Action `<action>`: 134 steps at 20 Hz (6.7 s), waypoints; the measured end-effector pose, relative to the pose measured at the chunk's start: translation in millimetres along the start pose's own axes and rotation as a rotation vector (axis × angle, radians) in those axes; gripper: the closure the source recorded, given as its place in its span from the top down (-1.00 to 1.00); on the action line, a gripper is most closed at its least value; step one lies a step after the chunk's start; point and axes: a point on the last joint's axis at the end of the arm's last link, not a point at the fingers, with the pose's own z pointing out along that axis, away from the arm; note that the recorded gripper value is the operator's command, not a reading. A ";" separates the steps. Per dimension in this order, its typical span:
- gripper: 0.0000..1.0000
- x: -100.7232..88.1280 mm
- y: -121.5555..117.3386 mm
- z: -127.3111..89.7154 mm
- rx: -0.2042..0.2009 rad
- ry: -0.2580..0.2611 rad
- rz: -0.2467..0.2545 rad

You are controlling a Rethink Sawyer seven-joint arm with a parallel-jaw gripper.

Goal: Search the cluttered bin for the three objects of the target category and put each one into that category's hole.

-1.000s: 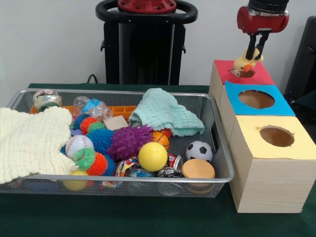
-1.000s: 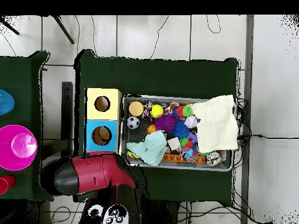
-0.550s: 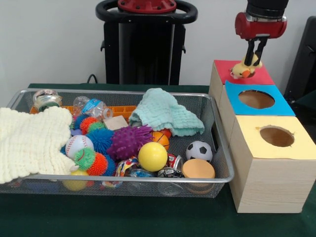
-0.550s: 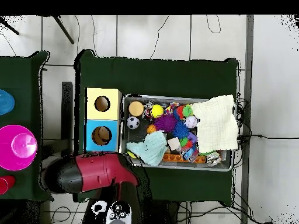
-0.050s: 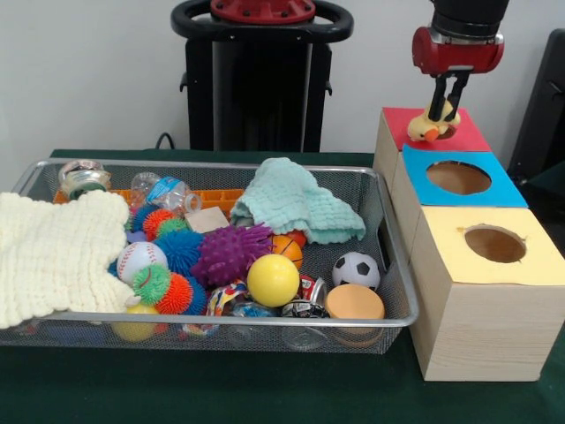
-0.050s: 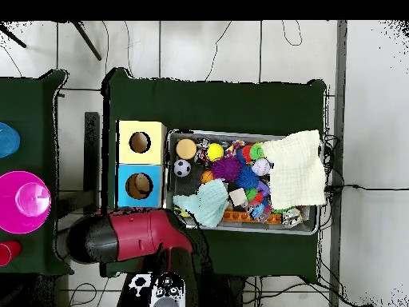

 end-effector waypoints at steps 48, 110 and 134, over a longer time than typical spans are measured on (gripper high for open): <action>-1.00 38.8 38.8 1.3 -0.009 0.019 -0.021; -1.00 40.5 29.7 44.7 0.013 -0.032 -0.008; -1.00 56.5 29.7 67.8 0.016 -0.020 -0.009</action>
